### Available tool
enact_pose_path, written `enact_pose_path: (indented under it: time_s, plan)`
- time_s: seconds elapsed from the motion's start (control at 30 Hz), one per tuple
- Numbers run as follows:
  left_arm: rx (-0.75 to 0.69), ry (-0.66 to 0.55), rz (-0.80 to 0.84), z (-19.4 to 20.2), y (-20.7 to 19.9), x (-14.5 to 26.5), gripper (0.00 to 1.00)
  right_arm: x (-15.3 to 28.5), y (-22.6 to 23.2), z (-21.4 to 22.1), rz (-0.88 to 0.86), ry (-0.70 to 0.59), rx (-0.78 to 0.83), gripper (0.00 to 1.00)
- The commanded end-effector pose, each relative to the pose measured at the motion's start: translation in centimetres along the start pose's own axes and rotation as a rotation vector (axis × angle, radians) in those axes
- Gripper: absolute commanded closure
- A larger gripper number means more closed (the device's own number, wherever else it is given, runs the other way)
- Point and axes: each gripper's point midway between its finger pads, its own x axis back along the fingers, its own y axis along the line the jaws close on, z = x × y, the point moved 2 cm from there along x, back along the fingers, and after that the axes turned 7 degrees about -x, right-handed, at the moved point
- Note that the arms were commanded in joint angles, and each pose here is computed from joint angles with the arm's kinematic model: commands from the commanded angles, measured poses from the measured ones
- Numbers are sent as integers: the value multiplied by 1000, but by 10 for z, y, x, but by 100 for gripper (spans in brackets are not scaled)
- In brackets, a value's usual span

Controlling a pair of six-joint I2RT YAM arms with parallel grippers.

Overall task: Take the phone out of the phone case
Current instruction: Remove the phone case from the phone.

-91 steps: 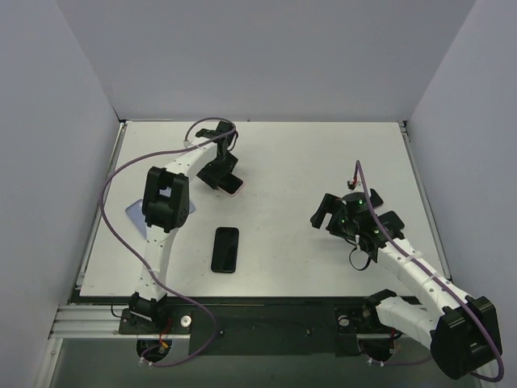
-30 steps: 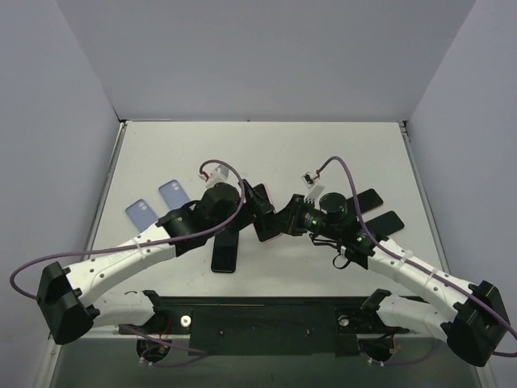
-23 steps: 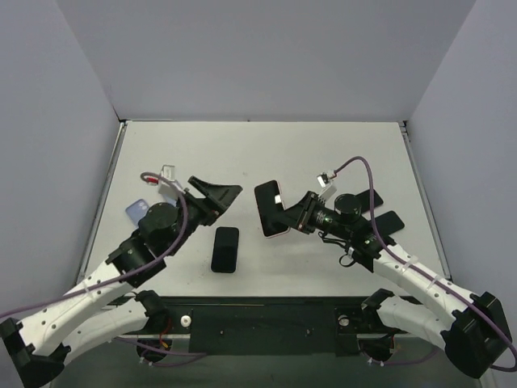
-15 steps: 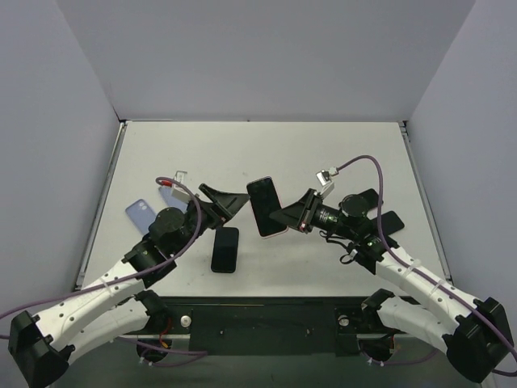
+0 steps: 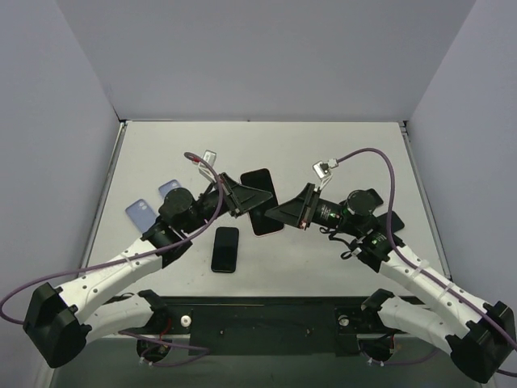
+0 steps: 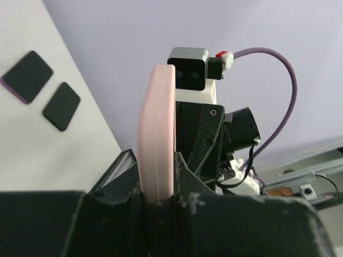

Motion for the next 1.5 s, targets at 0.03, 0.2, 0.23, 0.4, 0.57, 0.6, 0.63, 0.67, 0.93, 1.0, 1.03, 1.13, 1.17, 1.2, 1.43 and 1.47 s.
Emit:
enact_pose_path:
  time_s: [0.03, 0.2, 0.23, 0.4, 0.57, 0.6, 0.63, 0.67, 0.93, 1.0, 1.03, 1.13, 1.17, 1.2, 1.43, 1.47]
  plan:
    - [-109, 101, 204, -15, -47, 9, 100, 21, 23, 22, -5, 172, 219, 66]
    - [-114, 200, 297, -12, -66, 13, 100, 27, 37, 35, -73, 282, 253, 49]
    - [-97, 202, 301, -13, -68, 13, 100, 28, 40, 36, -84, 288, 249, 50]
    - [-73, 204, 360, -16, -82, 17, 100, 29, 51, 41, -147, 321, 275, 67]
    - [-9, 244, 393, -14, -89, 17, 100, 30, 59, 44, -186, 338, 322, 96]
    - [16, 251, 389, -14, -89, 16, 100, 30, 61, 45, -187, 343, 333, 100]
    - [31, 251, 389, -15, -88, 15, 100, 31, 62, 47, -184, 348, 371, 100]
    - [68, 259, 389, -15, -91, 15, 100, 32, 61, 49, -176, 351, 392, 100]
    - [307, 392, 381, 4, -94, 4, 100, 44, 52, 33, 140, 311, 1010, 100]
    - [330, 419, 400, 12, -101, 1, 100, 40, 50, 22, 218, 299, 1106, 100]
    - [342, 437, 409, 18, -105, 1, 100, 39, 49, 17, 251, 287, 1133, 100]
    - [362, 450, 421, 26, -109, -3, 100, 33, 47, 1, 323, 245, 1218, 100]
    - [366, 451, 424, 26, -110, -4, 100, 32, 47, -2, 335, 237, 1230, 100]
    - [368, 451, 431, 28, -112, -4, 100, 31, 47, -7, 358, 224, 1250, 100]
    - [352, 412, 508, 29, -121, -2, 100, 27, 55, -18, 358, 191, 1165, 100]
    - [346, 375, 520, 21, -122, -2, 100, 28, 54, -15, 346, 204, 1126, 100]
